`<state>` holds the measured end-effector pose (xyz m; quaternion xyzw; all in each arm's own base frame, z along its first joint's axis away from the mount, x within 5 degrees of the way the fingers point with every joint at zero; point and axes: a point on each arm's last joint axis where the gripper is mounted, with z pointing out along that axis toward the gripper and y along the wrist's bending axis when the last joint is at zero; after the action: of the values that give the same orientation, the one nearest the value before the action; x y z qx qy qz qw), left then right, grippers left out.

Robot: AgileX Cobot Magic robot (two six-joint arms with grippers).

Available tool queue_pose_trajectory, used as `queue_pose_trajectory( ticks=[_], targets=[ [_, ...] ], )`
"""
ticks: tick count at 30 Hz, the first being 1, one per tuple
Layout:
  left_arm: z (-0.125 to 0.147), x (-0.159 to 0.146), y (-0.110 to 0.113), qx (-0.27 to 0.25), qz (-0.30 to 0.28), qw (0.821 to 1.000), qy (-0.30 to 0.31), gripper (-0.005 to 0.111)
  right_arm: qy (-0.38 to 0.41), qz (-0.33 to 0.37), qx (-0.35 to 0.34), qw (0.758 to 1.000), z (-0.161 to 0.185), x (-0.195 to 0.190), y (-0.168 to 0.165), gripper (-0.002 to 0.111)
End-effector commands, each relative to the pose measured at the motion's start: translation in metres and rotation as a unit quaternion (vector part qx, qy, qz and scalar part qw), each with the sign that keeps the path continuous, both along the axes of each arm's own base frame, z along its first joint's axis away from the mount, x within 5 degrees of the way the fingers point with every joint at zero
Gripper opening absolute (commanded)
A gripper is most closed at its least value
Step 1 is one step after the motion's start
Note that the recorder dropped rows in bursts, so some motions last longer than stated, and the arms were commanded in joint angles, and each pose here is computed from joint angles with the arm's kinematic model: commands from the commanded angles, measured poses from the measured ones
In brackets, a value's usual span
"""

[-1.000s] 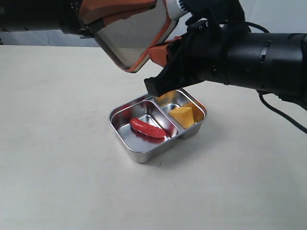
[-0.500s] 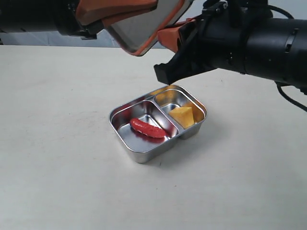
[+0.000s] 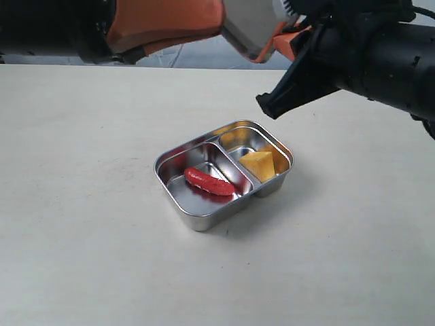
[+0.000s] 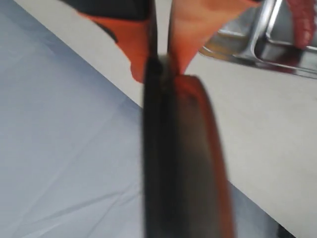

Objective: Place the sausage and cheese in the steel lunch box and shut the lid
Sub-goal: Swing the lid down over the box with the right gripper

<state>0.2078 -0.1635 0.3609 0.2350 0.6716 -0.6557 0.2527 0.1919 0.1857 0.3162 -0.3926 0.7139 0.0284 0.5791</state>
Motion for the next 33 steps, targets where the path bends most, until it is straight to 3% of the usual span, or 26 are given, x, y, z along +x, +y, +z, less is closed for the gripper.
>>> queue_pose_trajectory(
  ticks=[1, 7, 12, 17, 22, 27, 33],
  targets=[
    [0.0, -0.009, 0.002, 0.036, -0.018, 0.999, -0.029, 0.0, 0.001, -0.068, -0.066, 0.995, -0.017, -0.005, -0.012, -0.001],
    [0.004, -0.027, 0.01, 0.093, -0.03, 0.992, -0.076, 0.0, 0.016, -0.047, -0.115, 0.992, -0.045, -0.024, -0.007, -0.001],
    [0.009, -0.037, 0.026, 0.191, 0.058, 0.972, -0.12, 0.0, -0.008, -0.102, -0.208, 0.973, -0.065, -0.039, -0.004, -0.001],
    [0.021, -0.053, 0.055, 0.286, 0.182, 0.926, -0.168, 0.0, -0.058, -0.117, -0.274, 0.953, -0.073, -0.057, 0.01, -0.001],
    [0.024, -0.075, 0.084, 0.371, 0.261, 0.875, -0.169, 0.0, -0.063, -0.117, -0.326, 0.936, -0.093, -0.067, 0.022, -0.001],
    [0.018, -0.099, 0.108, 0.399, 0.334, 0.837, -0.169, 0.0, -0.085, -0.091, -0.387, 0.914, -0.12, -0.082, 0.04, -0.001],
    [0.0, -0.119, 0.117, 0.387, 0.351, 0.835, -0.175, 0.0, -0.128, -0.055, -0.465, 0.874, -0.158, -0.092, 0.057, -0.001]
  ],
)
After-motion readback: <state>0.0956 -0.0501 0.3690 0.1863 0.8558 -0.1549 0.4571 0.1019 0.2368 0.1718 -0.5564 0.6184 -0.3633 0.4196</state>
